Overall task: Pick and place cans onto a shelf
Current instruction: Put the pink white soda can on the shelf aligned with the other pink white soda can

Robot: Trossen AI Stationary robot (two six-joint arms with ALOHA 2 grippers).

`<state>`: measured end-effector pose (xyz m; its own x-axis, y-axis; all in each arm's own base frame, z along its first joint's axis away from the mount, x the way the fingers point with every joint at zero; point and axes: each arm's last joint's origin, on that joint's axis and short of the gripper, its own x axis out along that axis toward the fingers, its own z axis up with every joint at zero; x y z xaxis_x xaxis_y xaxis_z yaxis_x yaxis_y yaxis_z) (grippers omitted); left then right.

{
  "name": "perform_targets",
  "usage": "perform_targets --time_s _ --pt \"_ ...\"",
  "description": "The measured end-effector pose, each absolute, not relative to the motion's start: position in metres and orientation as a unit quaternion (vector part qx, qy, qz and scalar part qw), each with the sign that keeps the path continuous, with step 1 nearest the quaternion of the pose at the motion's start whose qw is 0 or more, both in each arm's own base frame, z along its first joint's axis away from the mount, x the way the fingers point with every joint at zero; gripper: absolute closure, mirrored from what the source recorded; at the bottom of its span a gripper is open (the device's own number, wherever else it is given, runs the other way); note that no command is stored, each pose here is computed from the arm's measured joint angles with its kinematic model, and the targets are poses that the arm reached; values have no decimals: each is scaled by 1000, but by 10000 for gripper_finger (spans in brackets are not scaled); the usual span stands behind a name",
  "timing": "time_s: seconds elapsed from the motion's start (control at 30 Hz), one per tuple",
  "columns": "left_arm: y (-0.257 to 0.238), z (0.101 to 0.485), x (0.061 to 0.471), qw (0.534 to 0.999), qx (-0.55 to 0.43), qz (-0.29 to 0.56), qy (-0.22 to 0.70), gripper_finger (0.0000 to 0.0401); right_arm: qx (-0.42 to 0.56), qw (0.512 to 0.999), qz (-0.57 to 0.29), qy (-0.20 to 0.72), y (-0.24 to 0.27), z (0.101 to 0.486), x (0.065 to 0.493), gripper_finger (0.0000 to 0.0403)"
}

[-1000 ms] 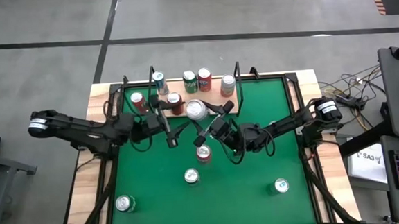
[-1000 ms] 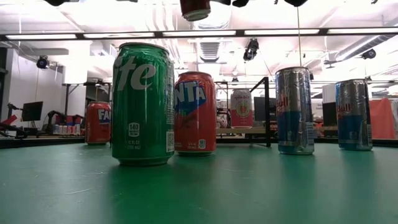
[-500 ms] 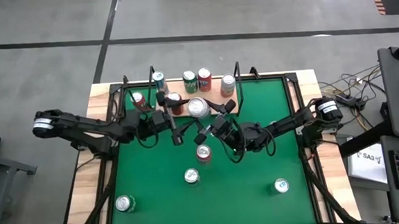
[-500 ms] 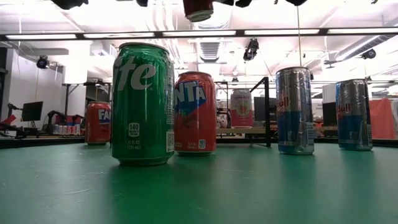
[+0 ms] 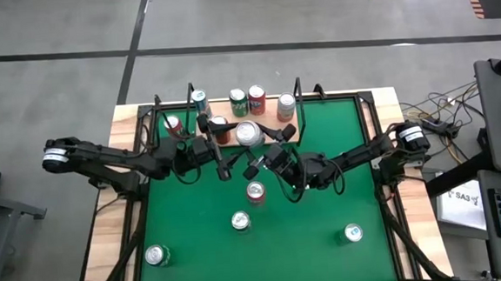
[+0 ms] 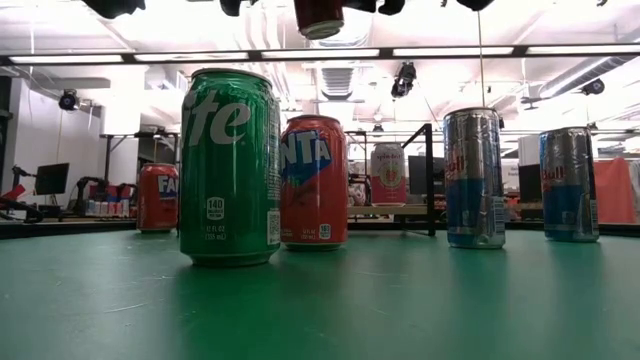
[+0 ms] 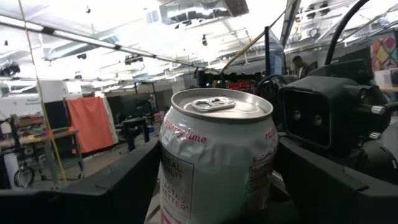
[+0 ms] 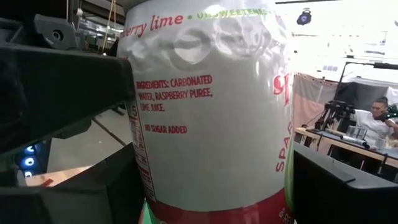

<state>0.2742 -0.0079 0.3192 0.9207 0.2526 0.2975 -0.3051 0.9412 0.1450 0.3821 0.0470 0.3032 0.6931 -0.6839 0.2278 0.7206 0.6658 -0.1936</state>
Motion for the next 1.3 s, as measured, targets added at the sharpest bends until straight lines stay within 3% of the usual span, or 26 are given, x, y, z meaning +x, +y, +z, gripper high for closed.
perform_targets --time_s 0.4,0.77,1.07,1.3 --pt "-8 319 274 975 93 147 -140 66 -142 914 -375 -66 48 302 383 118" --pt "-8 317 275 976 96 145 -129 59 -143 913 -378 -59 47 300 384 118" --pt "-8 324 278 975 118 148 -116 23 -141 913 -379 -60 47 301 383 118" --pt "-6 326 289 974 123 164 -99 28 -143 912 -380 -59 47 301 384 118"
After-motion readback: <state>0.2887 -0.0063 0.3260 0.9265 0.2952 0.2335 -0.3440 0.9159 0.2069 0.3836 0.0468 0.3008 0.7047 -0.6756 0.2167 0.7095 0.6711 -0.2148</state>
